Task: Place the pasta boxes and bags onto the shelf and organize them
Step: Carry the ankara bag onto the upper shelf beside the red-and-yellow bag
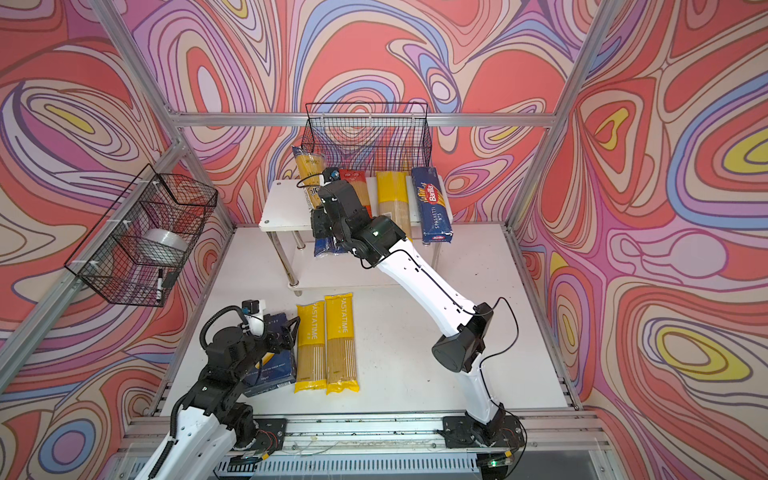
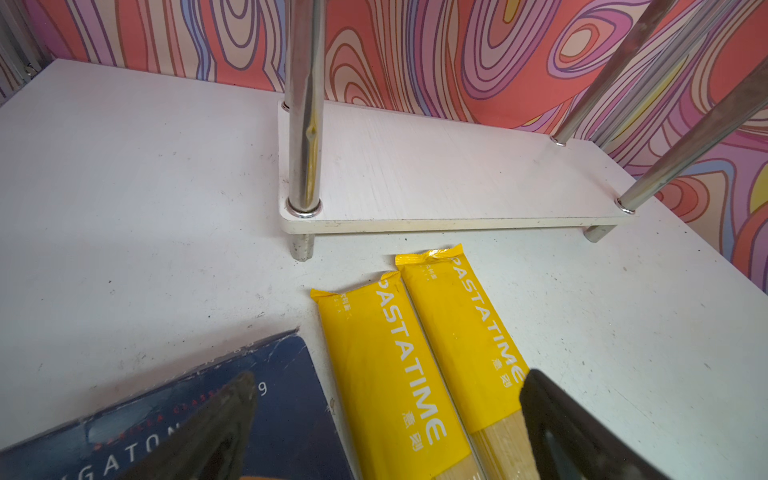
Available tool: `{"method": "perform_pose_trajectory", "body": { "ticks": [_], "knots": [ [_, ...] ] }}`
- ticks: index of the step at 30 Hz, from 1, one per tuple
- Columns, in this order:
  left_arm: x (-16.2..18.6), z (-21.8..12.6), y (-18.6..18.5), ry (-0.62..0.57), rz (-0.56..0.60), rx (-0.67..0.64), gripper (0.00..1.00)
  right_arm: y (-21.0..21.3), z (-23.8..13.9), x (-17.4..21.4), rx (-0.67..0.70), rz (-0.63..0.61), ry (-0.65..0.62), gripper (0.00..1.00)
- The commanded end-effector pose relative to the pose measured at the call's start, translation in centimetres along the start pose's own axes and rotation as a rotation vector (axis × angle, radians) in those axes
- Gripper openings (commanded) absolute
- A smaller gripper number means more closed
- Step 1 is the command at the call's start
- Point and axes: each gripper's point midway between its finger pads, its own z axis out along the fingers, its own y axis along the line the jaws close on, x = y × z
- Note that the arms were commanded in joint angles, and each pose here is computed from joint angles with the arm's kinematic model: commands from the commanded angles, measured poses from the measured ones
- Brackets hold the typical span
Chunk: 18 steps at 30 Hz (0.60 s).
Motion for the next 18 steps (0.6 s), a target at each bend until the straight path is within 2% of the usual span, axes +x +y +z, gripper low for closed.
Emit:
{"method": "perform_pose_trajectory", "body": {
  "ticks": [1,5,11,18],
  "knots": [
    [-1.04,-0.19,-0.37,-0.029,0.01,0.01,1.0,-0.14,-0.61,-4.65,-0.006,0.052,-0.164,0.19],
    [-1.02,-0.17,-0.34,-0.029,0.009,0.009,1.0,-0.31,-0.36,-4.37,-0.005,0.051,-0.156,0.28],
    [-1.05,-0.24,-0.35,-0.032,0.01,0.009,1.0,-0.25,-0.06,-3.99,-0.013,0.055,-0.144,0.33],
    [-1.06,-0.27,-0.39,-0.033,0.01,0.011,1.0,-0.19,-0.46,-4.26,-0.017,0.055,-0.148,0.45]
  ]
}}
